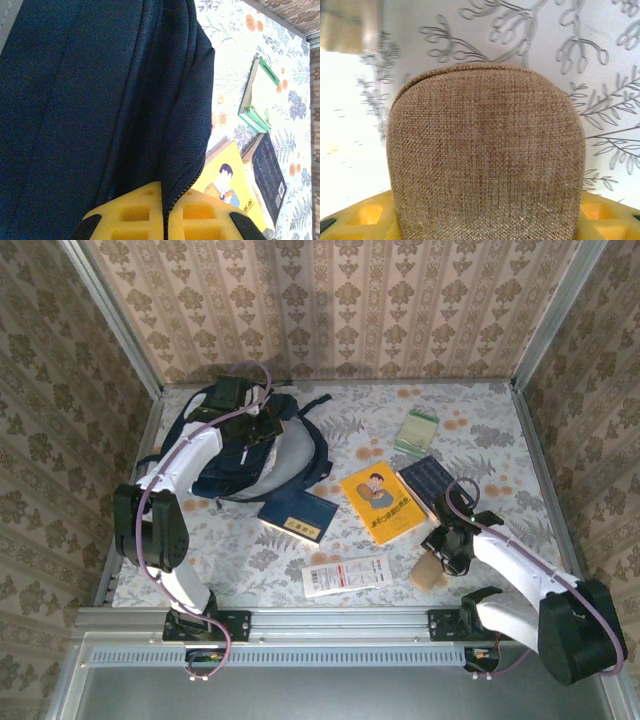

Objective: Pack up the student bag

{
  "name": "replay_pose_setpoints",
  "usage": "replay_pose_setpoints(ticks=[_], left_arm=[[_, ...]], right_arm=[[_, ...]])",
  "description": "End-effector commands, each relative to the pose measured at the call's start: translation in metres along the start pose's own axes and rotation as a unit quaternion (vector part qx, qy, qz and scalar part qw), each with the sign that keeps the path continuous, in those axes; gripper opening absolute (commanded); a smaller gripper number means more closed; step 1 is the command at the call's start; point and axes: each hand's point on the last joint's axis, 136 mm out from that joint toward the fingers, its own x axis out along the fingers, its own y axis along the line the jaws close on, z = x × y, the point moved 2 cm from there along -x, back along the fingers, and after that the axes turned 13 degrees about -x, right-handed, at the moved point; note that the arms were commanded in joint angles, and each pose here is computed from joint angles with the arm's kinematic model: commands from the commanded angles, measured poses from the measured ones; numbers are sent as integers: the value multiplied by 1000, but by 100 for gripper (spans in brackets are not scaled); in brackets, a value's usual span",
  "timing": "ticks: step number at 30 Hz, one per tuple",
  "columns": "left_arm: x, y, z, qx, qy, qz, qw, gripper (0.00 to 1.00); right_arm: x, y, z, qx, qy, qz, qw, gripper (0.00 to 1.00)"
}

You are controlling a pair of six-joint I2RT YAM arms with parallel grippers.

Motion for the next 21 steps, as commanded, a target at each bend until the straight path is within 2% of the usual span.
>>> replay_pose_setpoints(ticks=[1, 5, 10, 15, 21], left_arm=[[-19, -14, 14, 12, -30, -20, 999, 0], [-31, -29, 13, 38, -28, -32, 998, 0], [-74, -49, 17, 99, -77, -9, 992, 0], [-119, -60, 19, 119, -115, -8, 986, 0], [-153, -68, 21, 144, -142, 4, 979, 0]], right_arm=[[-16, 20, 9, -23, -31, 61, 997, 46], [-34, 48, 16, -48, -48, 129, 989, 41], [-62, 95, 18, -118, -70, 195, 971, 37], [-96, 170, 13, -209, -92, 279, 933, 37], [-134, 255, 7, -260, -97, 352, 894, 39]])
